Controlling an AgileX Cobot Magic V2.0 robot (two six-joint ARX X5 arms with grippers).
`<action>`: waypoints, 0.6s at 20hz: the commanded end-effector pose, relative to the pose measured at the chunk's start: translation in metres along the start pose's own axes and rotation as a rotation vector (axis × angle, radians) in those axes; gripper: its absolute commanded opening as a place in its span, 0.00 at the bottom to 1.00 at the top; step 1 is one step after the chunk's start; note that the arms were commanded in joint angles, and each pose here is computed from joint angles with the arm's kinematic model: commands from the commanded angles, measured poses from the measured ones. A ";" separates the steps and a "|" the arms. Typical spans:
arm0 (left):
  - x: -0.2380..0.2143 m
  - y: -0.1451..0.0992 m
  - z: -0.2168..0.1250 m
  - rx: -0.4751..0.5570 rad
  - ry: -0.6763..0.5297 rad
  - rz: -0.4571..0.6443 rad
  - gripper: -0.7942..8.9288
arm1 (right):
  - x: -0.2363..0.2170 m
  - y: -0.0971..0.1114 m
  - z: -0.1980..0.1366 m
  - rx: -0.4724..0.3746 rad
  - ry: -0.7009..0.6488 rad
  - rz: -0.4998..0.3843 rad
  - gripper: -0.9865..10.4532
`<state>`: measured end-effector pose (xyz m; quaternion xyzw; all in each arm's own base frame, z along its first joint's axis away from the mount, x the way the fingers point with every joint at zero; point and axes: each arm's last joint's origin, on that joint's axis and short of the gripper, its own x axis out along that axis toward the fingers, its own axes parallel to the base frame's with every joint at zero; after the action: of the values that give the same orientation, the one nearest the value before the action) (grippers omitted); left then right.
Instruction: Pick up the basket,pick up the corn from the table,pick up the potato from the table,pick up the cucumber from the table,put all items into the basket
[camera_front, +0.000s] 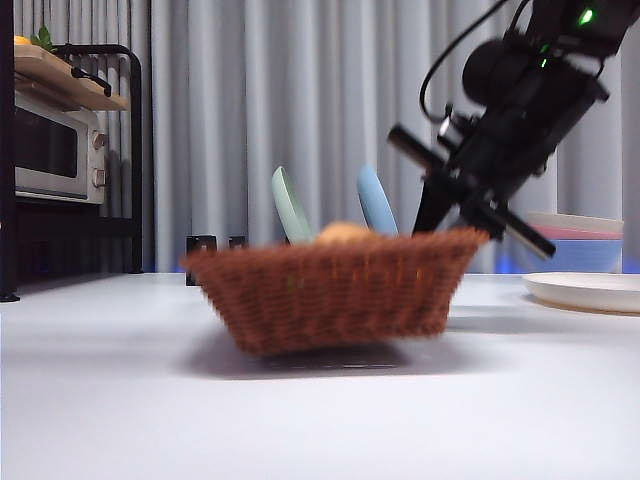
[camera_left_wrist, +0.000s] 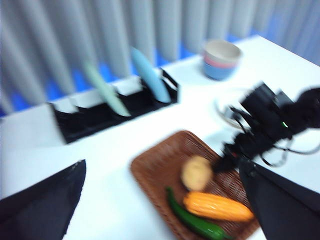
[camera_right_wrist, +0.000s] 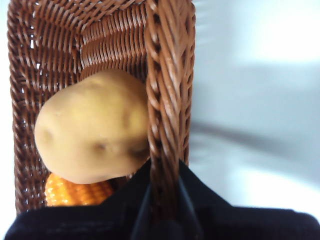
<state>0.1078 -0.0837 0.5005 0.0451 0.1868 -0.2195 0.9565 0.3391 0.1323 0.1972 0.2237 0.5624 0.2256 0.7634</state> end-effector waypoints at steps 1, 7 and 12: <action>0.007 0.001 -0.002 0.032 0.028 0.083 0.67 | 0.005 -0.002 0.001 0.024 -0.005 -0.007 0.07; 0.012 0.001 -0.005 0.067 0.064 0.136 0.66 | 0.006 -0.002 0.001 0.007 0.001 -0.009 0.29; 0.019 -0.001 -0.003 0.075 0.071 0.136 0.66 | -0.005 -0.006 0.004 0.015 -0.023 -0.012 0.48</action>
<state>0.1219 -0.0910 0.4900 0.0973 0.2141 -0.1573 0.9591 0.3419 0.1265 0.1968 0.2301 0.5597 0.2136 0.7670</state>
